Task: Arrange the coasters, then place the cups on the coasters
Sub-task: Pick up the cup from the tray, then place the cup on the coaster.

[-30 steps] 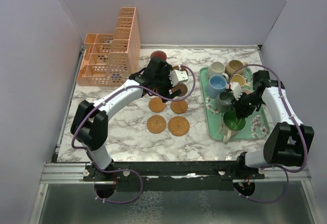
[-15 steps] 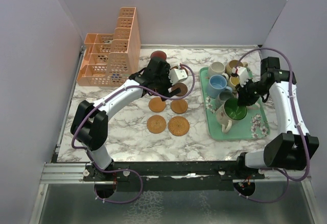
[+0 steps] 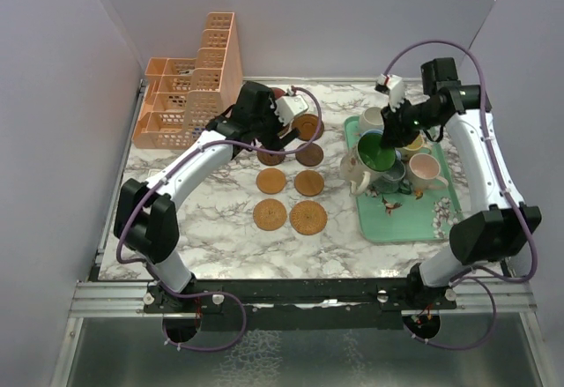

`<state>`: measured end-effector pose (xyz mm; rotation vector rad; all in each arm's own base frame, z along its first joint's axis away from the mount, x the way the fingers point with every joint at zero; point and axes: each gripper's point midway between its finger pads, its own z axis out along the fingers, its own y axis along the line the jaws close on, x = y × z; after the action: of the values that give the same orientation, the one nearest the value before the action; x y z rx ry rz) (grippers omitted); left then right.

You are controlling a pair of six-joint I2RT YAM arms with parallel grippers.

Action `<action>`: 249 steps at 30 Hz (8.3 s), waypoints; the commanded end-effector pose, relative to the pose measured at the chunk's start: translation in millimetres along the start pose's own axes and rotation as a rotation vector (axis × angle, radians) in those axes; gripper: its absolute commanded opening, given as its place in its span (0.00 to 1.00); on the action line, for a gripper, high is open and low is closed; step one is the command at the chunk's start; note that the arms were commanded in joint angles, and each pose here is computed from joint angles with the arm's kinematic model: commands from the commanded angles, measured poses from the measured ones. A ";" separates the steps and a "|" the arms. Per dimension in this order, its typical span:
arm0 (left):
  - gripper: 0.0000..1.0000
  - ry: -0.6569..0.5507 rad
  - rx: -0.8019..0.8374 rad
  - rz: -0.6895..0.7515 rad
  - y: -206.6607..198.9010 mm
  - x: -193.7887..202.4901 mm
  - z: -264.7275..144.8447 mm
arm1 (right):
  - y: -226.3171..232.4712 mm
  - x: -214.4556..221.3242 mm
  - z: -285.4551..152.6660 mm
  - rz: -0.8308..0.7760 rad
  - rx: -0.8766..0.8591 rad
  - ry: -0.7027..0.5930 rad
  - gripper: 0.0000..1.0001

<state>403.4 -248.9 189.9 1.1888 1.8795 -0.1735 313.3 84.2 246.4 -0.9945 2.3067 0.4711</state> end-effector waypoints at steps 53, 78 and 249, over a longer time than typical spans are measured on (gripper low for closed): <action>0.81 -0.069 -0.029 -0.046 7.0 -34.3 81.0 | -80.7 -200.3 174.9 0.165 0.176 -0.287 0.01; 0.52 0.026 -0.011 -0.048 -8.7 -20.6 109.2 | -71.5 -201.5 158.1 0.159 0.165 -0.292 0.01; 0.40 -0.083 0.023 -0.238 24.4 -22.7 134.6 | -96.3 -83.1 67.7 0.296 0.024 -0.290 0.22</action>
<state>507.8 -316.6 100.1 0.9552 1.9906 -0.3512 455.6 100.7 223.2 -0.5037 2.2567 0.6567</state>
